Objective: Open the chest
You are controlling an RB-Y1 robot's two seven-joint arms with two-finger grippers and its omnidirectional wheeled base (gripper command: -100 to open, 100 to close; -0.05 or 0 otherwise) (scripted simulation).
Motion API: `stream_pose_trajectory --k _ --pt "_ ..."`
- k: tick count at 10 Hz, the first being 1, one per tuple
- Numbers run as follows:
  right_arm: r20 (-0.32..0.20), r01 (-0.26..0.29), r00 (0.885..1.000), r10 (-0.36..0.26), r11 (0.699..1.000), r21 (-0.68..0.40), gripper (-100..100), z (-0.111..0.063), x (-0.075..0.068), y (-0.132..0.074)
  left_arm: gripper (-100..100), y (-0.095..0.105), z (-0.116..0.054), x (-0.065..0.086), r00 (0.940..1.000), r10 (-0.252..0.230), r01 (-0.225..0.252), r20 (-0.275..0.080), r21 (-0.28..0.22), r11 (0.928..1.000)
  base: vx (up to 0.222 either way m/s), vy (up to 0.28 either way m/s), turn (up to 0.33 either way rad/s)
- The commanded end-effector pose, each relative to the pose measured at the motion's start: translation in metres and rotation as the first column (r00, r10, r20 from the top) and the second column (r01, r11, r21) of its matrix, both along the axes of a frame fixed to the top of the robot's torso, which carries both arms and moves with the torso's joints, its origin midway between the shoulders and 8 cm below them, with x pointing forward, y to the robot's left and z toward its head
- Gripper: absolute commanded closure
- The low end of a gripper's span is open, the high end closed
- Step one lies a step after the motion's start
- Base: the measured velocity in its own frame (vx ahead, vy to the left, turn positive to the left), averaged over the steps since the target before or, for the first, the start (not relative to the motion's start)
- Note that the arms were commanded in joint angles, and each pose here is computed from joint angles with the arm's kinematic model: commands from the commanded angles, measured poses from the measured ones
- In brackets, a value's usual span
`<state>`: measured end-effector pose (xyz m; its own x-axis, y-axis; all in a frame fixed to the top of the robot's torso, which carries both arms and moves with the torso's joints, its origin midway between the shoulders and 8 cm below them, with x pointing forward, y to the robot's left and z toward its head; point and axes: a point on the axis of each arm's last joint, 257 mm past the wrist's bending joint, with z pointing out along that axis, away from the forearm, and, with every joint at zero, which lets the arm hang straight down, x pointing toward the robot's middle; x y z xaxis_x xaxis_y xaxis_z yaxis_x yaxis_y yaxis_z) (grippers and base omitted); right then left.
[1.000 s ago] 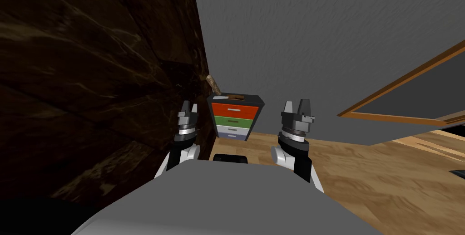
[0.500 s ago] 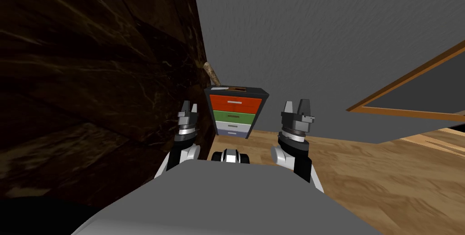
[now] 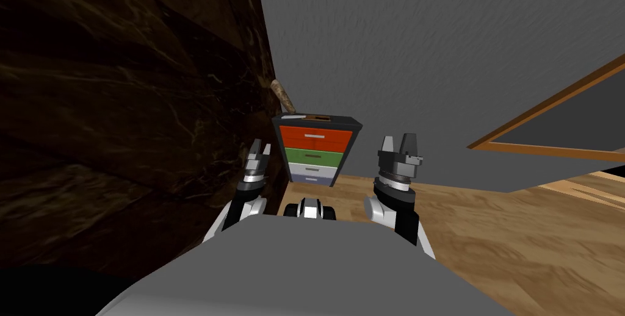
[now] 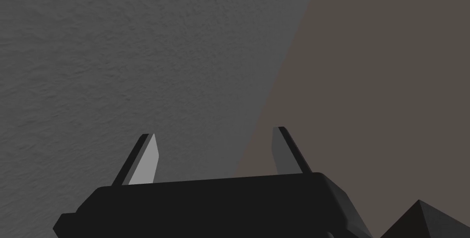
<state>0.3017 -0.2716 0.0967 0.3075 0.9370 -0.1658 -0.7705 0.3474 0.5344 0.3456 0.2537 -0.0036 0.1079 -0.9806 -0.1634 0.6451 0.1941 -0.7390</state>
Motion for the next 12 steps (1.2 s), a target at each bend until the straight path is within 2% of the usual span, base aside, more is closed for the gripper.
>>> stream_pose_trajectory --k 1,5,6,9,10,12 --pt "0.000 0.000 1.000 0.000 1.000 0.000 0 0.000 0.000 0.000 -100 -0.001 -0.023 0.009 0.9990 -0.015 0.017 -0.043 0.044 0.9989 0.054 -0.024 -0.011" --pt "0.000 0.000 1.000 0.000 1.000 0.000 0 0.000 0.000 0.000 -100 0.002 -0.065 0.021 0.9934 -0.016 0.025 -0.114 0.082 0.9963 0.054 -0.026 -0.016" --pt "0.000 0.000 1.000 0.000 1.000 0.000 0 0.000 0.000 0.000 -100 0.002 -0.065 0.021 0.9934 -0.016 0.025 -0.114 0.082 0.9963 0.039 -0.020 -0.004" --pt "0.000 0.000 1.000 0.000 1.000 0.000 0 0.000 0.000 0.000 -100 0.006 -0.097 0.029 0.9862 -0.009 0.026 -0.165 0.099 0.9947 0.049 -0.023 -0.018" --pt "0.000 0.000 1.000 0.000 1.000 0.000 0 0.000 0.000 0.000 -100 0.006 -0.099 0.029 0.9857 -0.009 0.026 -0.169 0.099 0.9948 0.043 -0.021 -0.001" --pt "0.000 0.000 1.000 0.000 1.000 0.000 0 0.000 0.000 0.000 -100 0.009 -0.121 0.033 0.9793 -0.003 0.025 -0.203 0.108 0.9939 0.045 -0.026 -0.014"
